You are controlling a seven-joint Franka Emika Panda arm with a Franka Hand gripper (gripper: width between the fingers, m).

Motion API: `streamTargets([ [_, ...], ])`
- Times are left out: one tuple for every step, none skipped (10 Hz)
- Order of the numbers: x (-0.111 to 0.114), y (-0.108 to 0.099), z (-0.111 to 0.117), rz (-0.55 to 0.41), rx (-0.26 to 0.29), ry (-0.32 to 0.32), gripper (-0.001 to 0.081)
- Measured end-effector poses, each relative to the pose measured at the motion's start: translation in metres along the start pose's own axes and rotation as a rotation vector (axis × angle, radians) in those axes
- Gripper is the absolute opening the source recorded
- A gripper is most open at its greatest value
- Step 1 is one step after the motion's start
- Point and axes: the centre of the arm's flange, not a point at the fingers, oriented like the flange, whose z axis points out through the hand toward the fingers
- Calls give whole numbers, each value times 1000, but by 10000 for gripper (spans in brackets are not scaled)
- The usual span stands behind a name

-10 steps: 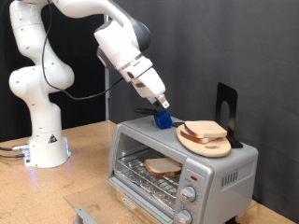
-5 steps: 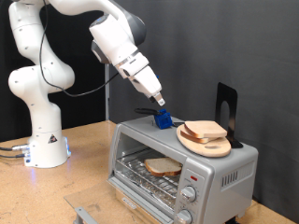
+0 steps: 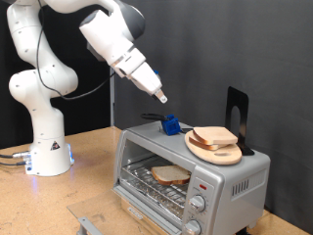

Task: Make a piece of toast with the oven

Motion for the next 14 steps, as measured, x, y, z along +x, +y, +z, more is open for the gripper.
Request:
streamTargets([
  [-6,10,-11,-5,12,-31,795],
  [-14,20,-22,-6,30,-66,795],
  [-20,31,-33,-13,45,-81,795],
  [-26,35,-41,-27,61,-85,795],
  [-26,34,-40,-24,59,-85,795],
  [-26,35,-40,-24,63,-78,795],
  [-31,41,-45,-23,69,-62,795],
  [-39,50,-53,-17,74,-41,795],
  [-49,59,-63,-1,82,-34,795],
  [-58,69,-73,17,83,-36,795],
  [-66,80,-84,32,80,-44,795],
  [-75,91,-94,41,76,-52,795],
  [-84,101,-103,39,80,-58,795],
  [-91,108,-110,36,83,-57,795],
])
